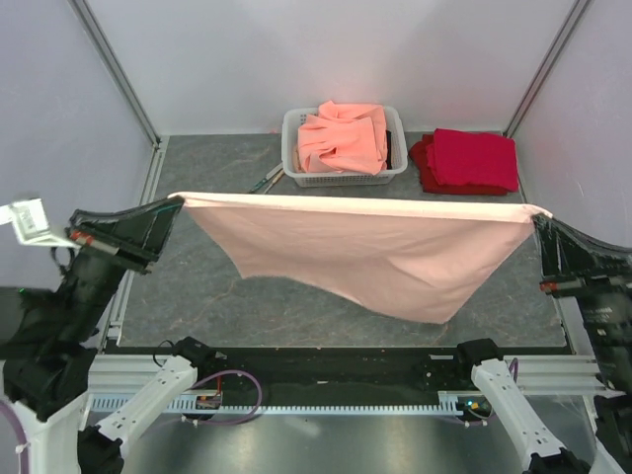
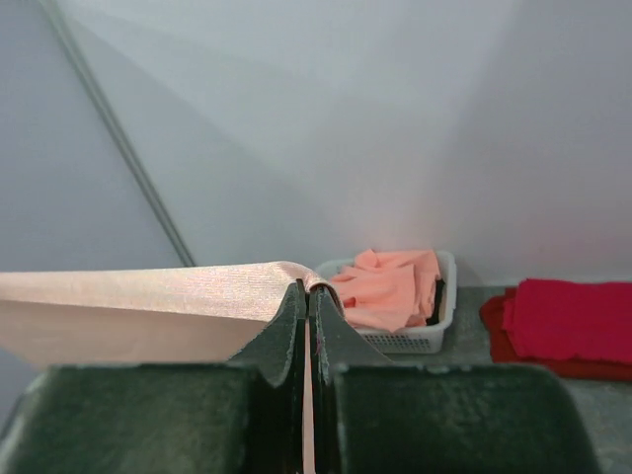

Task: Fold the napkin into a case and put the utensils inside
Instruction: Fold and flatten the napkin at the center of the board.

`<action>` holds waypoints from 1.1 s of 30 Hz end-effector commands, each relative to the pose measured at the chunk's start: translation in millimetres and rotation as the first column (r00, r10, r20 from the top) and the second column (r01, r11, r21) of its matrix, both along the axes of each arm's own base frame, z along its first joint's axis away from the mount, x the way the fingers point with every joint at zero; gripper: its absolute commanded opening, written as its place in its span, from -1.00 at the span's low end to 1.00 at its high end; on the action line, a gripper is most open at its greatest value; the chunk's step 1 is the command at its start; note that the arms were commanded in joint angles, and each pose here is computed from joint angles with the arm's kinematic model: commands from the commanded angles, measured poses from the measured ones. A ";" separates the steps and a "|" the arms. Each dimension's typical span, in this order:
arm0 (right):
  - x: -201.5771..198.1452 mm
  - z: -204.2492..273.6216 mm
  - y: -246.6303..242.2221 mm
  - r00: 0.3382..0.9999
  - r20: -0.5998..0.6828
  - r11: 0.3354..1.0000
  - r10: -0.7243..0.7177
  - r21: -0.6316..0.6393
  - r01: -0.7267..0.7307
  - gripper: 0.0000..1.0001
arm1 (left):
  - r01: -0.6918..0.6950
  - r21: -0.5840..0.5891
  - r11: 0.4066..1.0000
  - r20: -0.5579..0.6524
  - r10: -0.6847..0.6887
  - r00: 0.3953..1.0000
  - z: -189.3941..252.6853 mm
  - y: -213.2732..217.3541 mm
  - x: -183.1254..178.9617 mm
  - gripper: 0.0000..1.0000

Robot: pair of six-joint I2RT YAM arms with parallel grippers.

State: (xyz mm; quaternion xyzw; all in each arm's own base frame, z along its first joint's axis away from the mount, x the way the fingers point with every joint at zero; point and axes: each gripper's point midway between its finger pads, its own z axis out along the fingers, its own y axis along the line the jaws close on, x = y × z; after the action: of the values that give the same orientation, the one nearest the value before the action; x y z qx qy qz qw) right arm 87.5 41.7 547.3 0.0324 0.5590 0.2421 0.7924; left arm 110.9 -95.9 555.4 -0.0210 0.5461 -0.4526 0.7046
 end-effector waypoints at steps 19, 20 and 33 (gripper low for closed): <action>318.6 -280.1 3.3 0.718 -0.625 0.952 -0.306 -0.218 0.215 -1.00 | -0.228 0.372 0.900 -0.672 0.430 0.602 -296.7 -17.0 312.4 -0.96; 324.7 -286.6 4.8 0.713 -0.632 0.952 -0.305 -0.224 0.209 -1.00 | -0.212 0.368 0.905 -0.679 0.418 0.604 -301.8 -18.4 317.4 -0.96; 368.9 -344.0 31.3 0.636 -0.740 0.972 -0.219 -0.218 0.082 -1.00 | -0.176 0.360 0.916 -0.769 0.398 0.501 -363.9 -7.0 343.4 -0.96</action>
State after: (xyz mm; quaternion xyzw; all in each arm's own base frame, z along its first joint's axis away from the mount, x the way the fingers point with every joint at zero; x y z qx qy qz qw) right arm 440.1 64.5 163.8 0.1217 0.8756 0.0634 0.4632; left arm 445.7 -99.4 170.4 -0.2340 0.8692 -0.1653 0.4030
